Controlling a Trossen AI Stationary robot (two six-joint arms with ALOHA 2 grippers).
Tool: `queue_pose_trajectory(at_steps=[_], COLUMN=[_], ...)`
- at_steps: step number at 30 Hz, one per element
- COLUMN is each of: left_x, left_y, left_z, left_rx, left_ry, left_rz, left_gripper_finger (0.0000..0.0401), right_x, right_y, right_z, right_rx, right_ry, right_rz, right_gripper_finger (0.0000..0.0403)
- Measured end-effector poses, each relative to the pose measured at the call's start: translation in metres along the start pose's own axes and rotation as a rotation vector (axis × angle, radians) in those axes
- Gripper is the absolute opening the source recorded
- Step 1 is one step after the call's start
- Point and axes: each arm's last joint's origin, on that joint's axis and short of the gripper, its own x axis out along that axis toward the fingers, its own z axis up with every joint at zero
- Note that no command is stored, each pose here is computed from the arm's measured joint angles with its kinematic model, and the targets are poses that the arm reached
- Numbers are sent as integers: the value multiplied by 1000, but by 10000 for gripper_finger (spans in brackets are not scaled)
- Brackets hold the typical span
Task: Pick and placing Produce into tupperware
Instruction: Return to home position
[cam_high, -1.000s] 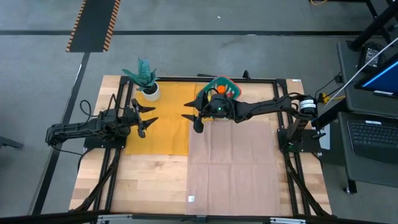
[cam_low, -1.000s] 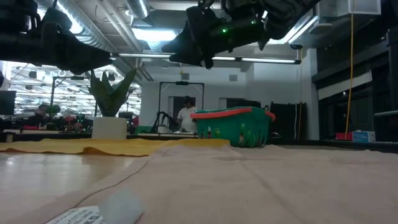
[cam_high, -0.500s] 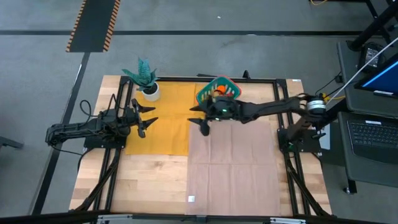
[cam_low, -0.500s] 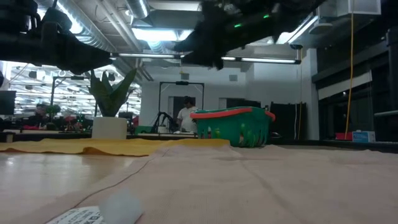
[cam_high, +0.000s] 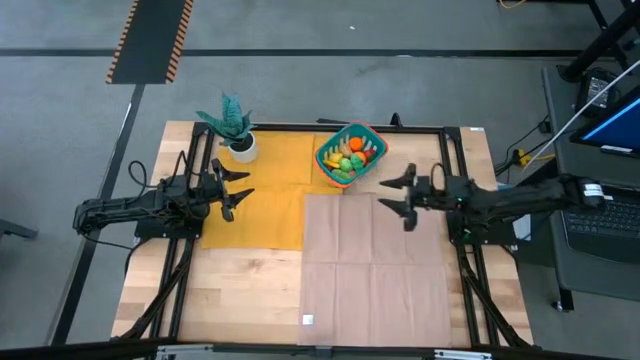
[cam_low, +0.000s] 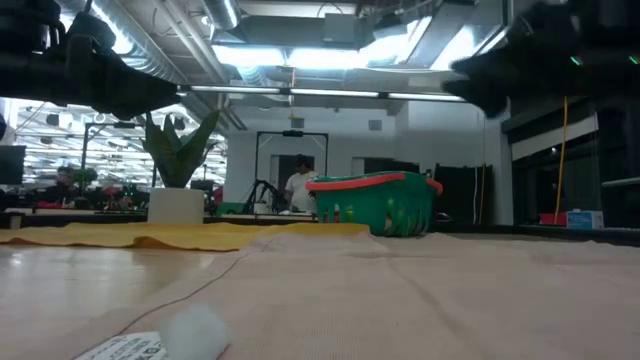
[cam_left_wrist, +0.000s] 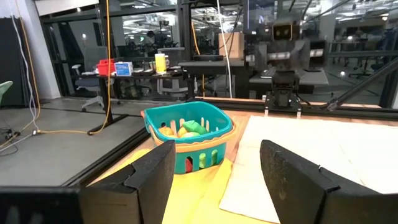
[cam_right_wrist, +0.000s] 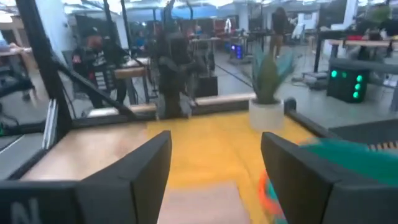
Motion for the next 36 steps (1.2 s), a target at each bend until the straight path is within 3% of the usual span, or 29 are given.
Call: queue_pose_trajectory(at_steps=[5,12,21,31,36], left_x=[0,0,0,0,0], left_y=[0,0,0,0,0], left_z=[0,0,0,0,0], left_rx=[0,-1,-1,-1,-1], left_ry=[0,-1,-1,-1,-1], left_rz=[0,0,0,0,0], left_gripper_finger=[227,227,227,227,227], right_x=[-32,-49,-68,-72,-74], right_y=[-4,-5,-20,-26,-34], right_z=[-18,-12,-16,-24,-24], right_rx=[41,6,32,-70,-71], right_ry=[-77,-101,-70,17,16], right_rz=[29,57,-81,-145,-236], right_gripper_finger=[249,249,249,249,249])
